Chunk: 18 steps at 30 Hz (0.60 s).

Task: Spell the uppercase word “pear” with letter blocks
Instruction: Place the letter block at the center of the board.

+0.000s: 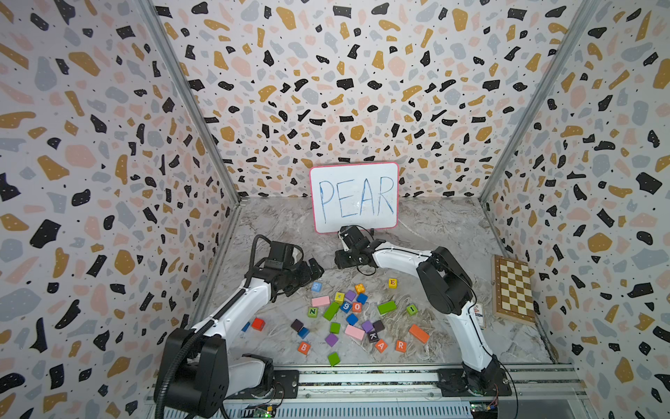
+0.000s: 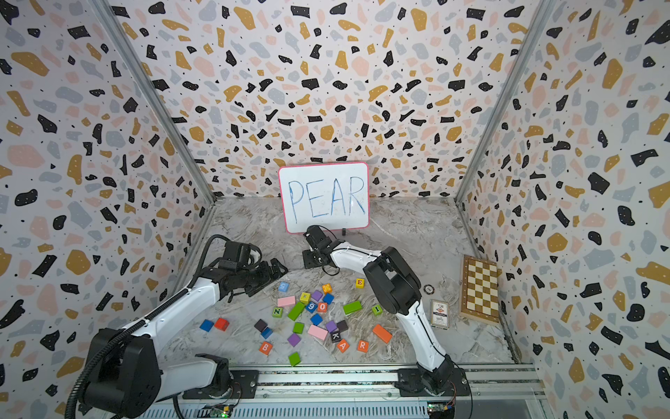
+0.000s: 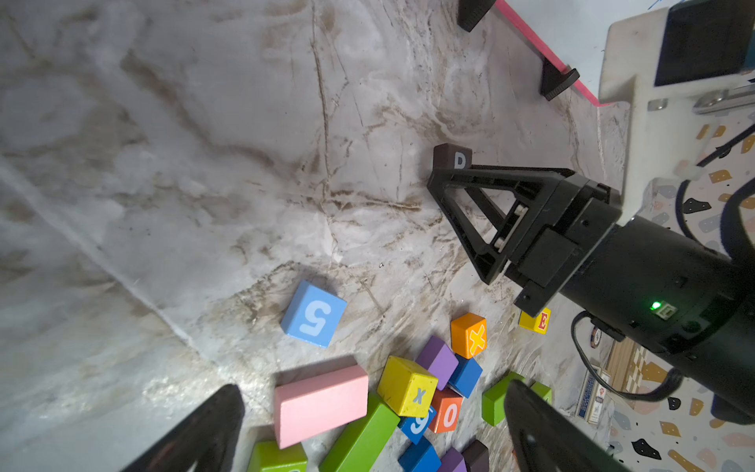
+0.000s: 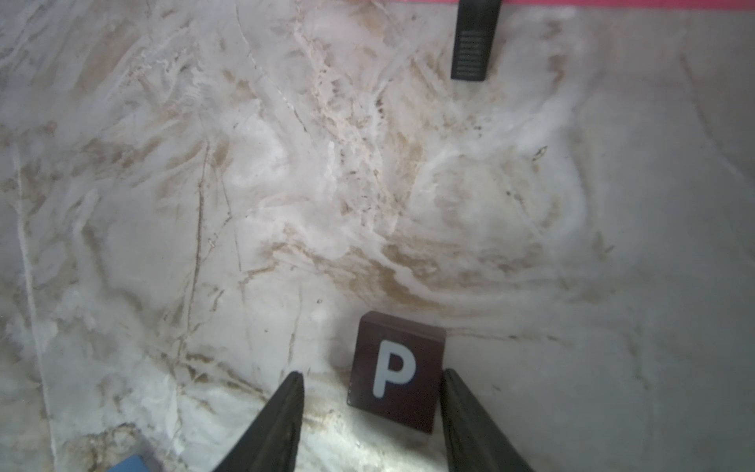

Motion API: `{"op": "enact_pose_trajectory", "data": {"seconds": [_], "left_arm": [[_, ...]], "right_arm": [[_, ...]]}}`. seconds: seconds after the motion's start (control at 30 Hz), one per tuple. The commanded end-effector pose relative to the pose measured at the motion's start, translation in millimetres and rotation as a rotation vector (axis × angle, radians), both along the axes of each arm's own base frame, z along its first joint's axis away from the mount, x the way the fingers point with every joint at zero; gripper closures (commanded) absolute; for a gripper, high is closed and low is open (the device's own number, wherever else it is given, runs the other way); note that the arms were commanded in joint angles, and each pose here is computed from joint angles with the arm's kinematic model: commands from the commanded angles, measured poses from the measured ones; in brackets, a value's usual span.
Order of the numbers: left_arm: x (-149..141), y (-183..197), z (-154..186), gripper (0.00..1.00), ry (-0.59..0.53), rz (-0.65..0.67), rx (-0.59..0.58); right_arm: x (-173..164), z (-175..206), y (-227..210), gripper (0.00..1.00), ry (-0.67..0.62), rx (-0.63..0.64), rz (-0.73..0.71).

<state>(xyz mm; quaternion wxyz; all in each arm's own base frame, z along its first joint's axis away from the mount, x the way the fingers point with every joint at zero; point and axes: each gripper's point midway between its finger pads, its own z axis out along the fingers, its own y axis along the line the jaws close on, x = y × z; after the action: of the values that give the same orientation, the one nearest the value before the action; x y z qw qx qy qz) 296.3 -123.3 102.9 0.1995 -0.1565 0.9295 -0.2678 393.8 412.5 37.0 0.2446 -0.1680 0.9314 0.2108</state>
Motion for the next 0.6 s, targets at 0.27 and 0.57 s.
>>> {"op": "enact_pose_trajectory", "data": {"seconds": [0.27, 0.57], "left_arm": [[-2, 5, 9, 0.01, -0.030, -0.012, 0.039], [-27, -7, 24, 0.01, -0.056, -0.044, 0.029]], "right_arm": [[-12, 23, 0, 0.45, 0.018, 0.025, 0.007], [-21, 69, -21, 0.44, -0.059, 0.007, -0.010]]}}
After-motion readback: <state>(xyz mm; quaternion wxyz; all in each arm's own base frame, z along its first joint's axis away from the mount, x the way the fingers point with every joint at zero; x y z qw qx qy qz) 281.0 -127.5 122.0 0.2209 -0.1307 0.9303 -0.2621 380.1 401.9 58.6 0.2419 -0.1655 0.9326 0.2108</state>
